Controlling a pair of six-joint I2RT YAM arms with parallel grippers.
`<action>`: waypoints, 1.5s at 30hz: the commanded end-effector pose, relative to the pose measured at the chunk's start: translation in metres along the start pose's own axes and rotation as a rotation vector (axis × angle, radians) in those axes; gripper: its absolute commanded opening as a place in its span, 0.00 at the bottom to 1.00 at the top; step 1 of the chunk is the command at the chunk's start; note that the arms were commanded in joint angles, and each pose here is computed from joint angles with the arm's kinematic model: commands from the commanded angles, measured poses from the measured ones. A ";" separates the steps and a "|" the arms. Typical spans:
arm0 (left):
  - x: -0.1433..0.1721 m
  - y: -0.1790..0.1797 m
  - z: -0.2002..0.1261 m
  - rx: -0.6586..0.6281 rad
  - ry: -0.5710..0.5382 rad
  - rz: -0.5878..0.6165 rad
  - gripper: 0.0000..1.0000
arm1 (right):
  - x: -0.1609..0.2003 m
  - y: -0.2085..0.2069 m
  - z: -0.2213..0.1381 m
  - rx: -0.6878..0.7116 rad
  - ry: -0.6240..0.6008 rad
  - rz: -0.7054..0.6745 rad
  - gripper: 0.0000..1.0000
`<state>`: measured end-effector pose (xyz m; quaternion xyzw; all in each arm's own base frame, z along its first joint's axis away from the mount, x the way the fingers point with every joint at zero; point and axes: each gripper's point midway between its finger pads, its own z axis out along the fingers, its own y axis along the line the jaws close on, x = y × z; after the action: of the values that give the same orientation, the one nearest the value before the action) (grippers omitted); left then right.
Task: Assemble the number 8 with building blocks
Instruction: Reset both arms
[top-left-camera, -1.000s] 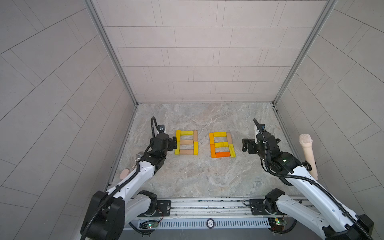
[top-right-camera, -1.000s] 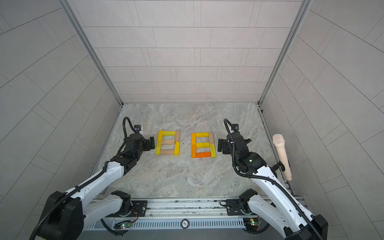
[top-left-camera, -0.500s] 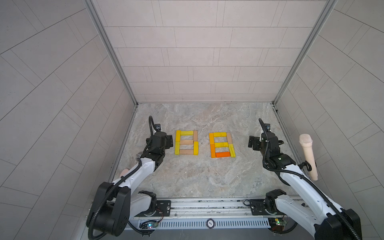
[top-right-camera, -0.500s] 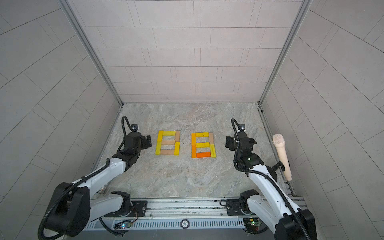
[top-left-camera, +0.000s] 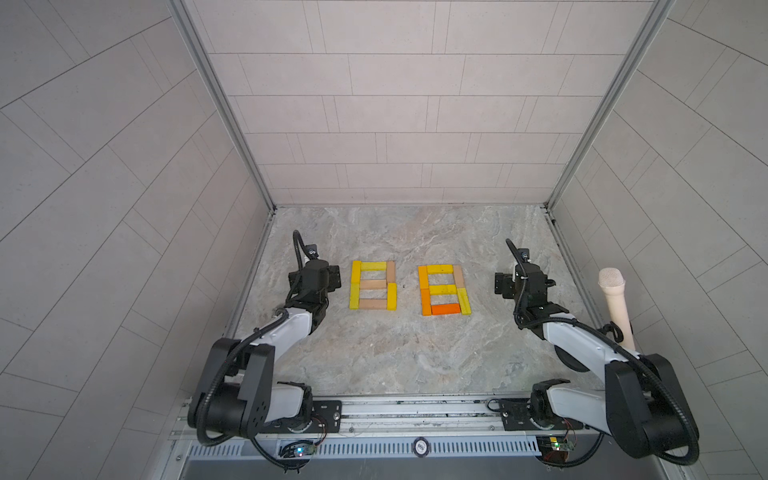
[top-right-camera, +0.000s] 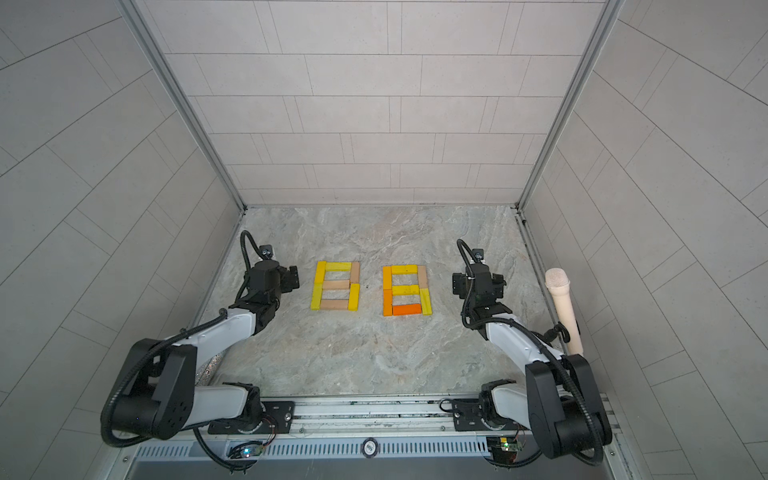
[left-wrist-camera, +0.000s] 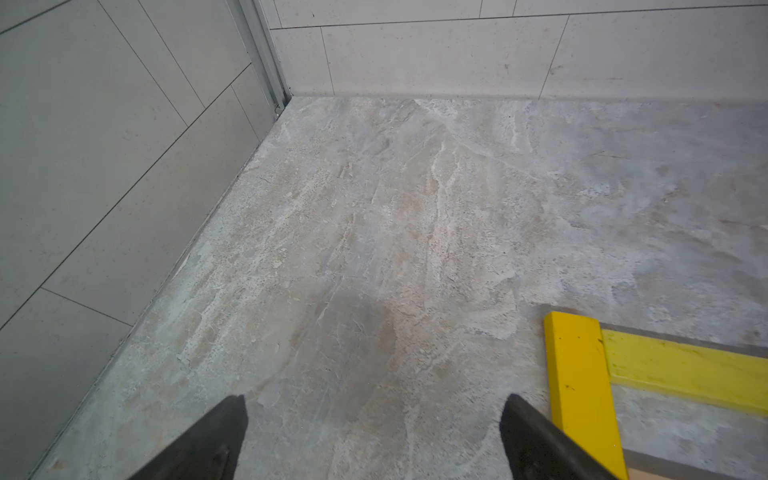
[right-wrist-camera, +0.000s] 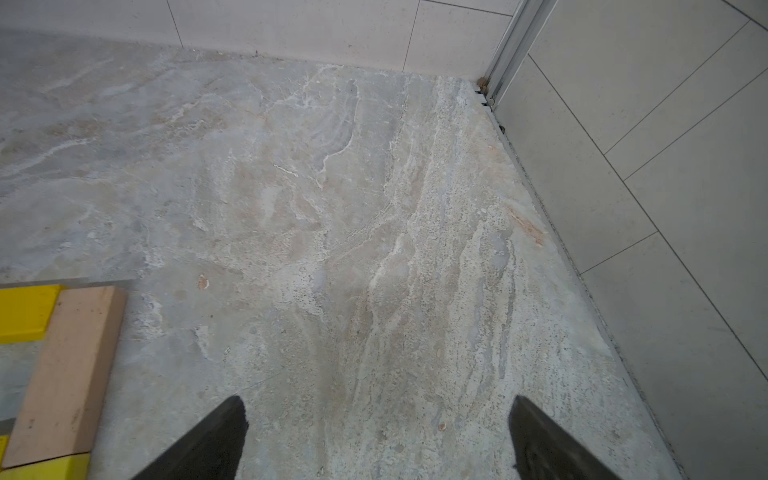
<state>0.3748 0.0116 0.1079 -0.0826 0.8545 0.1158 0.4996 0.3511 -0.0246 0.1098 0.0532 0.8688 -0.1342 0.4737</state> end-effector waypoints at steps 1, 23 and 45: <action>-0.004 -0.001 0.007 -0.001 -0.063 -0.006 1.00 | -0.017 -0.010 0.004 0.042 -0.089 0.009 1.00; 0.008 0.004 0.032 0.091 -0.149 -0.005 1.00 | -0.003 0.006 0.040 -0.005 -0.152 0.023 1.00; 0.009 0.007 0.035 0.105 -0.136 -0.019 1.00 | 0.000 0.009 0.031 -0.064 -0.207 0.027 1.00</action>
<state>0.3949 0.0204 0.0795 -0.0415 0.8276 0.0597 0.5567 0.3801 -0.0310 0.0817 0.0564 0.8342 -0.1195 0.5354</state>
